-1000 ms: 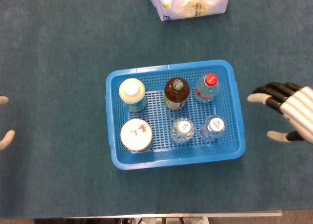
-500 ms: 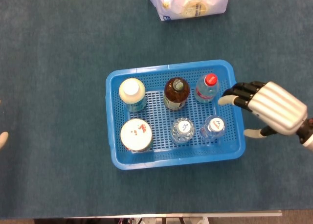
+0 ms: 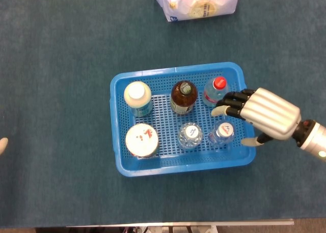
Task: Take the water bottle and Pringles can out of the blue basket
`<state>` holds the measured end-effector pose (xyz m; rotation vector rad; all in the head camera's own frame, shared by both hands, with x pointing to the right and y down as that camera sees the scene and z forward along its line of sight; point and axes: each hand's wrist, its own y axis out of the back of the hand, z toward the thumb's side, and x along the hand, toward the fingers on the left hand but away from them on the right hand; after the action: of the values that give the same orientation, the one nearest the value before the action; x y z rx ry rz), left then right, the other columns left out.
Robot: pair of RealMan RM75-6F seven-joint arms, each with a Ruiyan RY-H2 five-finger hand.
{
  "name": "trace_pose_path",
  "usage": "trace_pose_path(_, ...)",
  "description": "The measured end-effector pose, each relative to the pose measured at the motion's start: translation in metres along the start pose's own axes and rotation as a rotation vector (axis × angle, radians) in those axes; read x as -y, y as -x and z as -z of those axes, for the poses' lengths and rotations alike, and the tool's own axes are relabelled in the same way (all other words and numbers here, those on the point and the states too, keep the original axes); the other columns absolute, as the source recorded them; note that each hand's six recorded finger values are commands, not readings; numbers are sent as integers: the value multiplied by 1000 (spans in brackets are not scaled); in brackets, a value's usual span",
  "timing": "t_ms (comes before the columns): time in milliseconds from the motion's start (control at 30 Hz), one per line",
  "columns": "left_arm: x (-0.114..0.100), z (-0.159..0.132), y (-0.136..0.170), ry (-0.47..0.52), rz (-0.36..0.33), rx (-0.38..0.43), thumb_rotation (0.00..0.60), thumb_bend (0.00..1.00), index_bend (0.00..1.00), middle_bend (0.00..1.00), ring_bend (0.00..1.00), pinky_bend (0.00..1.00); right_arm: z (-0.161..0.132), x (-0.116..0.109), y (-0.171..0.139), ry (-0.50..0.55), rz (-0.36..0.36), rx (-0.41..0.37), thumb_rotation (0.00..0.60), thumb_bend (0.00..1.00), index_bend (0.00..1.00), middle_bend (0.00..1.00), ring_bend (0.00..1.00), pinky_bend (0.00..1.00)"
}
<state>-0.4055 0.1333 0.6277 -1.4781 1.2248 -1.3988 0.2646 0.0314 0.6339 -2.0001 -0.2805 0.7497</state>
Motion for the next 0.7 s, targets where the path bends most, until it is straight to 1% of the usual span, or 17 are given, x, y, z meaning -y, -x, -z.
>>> trace_pose_path(267, 1, 1, 1, 4, 0, -1, 600, 184, 284, 259, 182, 348, -5, 3, 14, -8, -28, -33, 600, 0, 267, 310, 239, 421)
trace_pose_path(500, 1, 4, 2, 9, 1, -9, 600, 184, 284, 259, 182, 353, -8, 10, 22, -1, -62, -49, 600, 0, 267, 319, 246, 459)
trace_pose_path(700, 1, 6, 4, 12, 3, -16, 600, 184, 286, 259, 182, 356, -7, 16, 23, 13, -79, -42, 600, 0, 272, 369, 298, 493)
